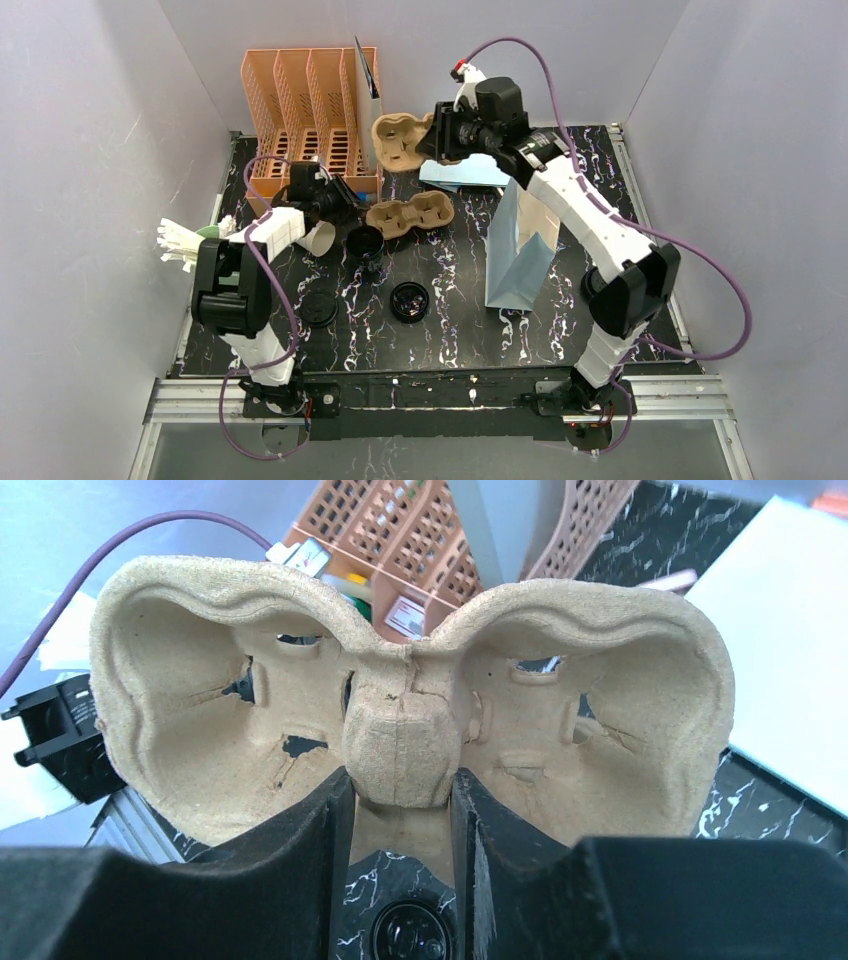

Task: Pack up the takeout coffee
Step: Place the cup tray at the center of the board, then place the cup tray in the takeout bag.

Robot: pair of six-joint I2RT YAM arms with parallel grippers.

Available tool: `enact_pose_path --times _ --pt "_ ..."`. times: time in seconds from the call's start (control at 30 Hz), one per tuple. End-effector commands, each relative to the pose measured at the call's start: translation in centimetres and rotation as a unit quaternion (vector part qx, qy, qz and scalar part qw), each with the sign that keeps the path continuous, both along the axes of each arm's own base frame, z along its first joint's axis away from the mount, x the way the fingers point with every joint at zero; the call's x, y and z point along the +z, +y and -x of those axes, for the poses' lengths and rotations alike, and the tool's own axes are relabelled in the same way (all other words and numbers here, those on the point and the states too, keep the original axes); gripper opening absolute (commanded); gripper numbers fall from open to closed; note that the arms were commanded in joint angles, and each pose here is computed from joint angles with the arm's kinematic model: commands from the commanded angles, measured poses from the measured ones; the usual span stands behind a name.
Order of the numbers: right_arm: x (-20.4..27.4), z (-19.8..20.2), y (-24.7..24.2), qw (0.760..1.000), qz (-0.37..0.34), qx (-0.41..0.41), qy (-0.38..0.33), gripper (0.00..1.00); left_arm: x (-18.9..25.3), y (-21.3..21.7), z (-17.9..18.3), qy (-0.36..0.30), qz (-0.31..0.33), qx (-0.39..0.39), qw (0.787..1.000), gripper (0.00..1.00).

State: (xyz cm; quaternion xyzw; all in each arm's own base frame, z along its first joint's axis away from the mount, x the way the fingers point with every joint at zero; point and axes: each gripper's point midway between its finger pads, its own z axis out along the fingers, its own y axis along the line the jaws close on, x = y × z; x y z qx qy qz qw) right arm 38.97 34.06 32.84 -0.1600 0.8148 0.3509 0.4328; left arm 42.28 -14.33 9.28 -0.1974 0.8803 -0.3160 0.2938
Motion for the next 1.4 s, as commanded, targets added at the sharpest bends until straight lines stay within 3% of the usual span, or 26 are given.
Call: enact_pose_path --times 0.0,0.13,0.33,0.57,0.63,0.73,0.87,1.03,1.2,1.37 --pt "10.2 3.5 -2.1 0.991 -0.051 0.024 -0.123 0.42 7.9 0.1 -0.5 -0.094 -0.009 -0.008 0.995 0.37" --pt "12.9 5.5 -4.8 0.984 -0.057 0.001 -0.17 0.41 12.1 -0.1 0.0 -0.133 -0.017 -0.023 0.991 0.54" --pt "15.2 7.2 -11.1 0.97 -0.039 -0.115 -0.212 0.38 18.7 -4.3 3.2 -0.208 -0.028 -0.092 0.973 0.57" --pt "16.6 9.7 -19.4 0.935 -0.024 -0.268 -0.229 0.34 23.6 -14.0 11.8 -0.317 -0.011 -0.197 0.928 0.67" --pt "16.4 10.4 -20.7 0.929 -0.023 -0.287 -0.231 0.33 25.4 -16.0 13.4 -0.353 0.017 -0.214 0.911 0.78" --pt "16.7 11.9 -22.1 0.923 -0.032 -0.299 -0.239 0.31 26.8 -18.9 15.2 -0.386 0.029 -0.24 0.89 0.81" --pt "17.1 13.2 -23.2 0.919 -0.042 -0.303 -0.247 0.31 27.5 -22.9 16.7 -0.415 0.031 -0.277 0.866 0.72" --pt "17.0 14.2 -23.8 0.919 -0.043 -0.303 -0.249 0.31 26.7 -27.1 17.2 -0.424 0.016 -0.302 0.854 0.61" --pt "17.0 14.9 -24.2 0.92 -0.042 -0.299 -0.251 0.3 25.3 -29.5 16.4 -0.424 -0.01 -0.3 0.854 0.59" --pt "16.9 15.5 -23.5 0.928 -0.037 -0.27 -0.255 0.3 24.0 -29.8 14.9 -0.407 -0.034 -0.275 0.87 0.38"
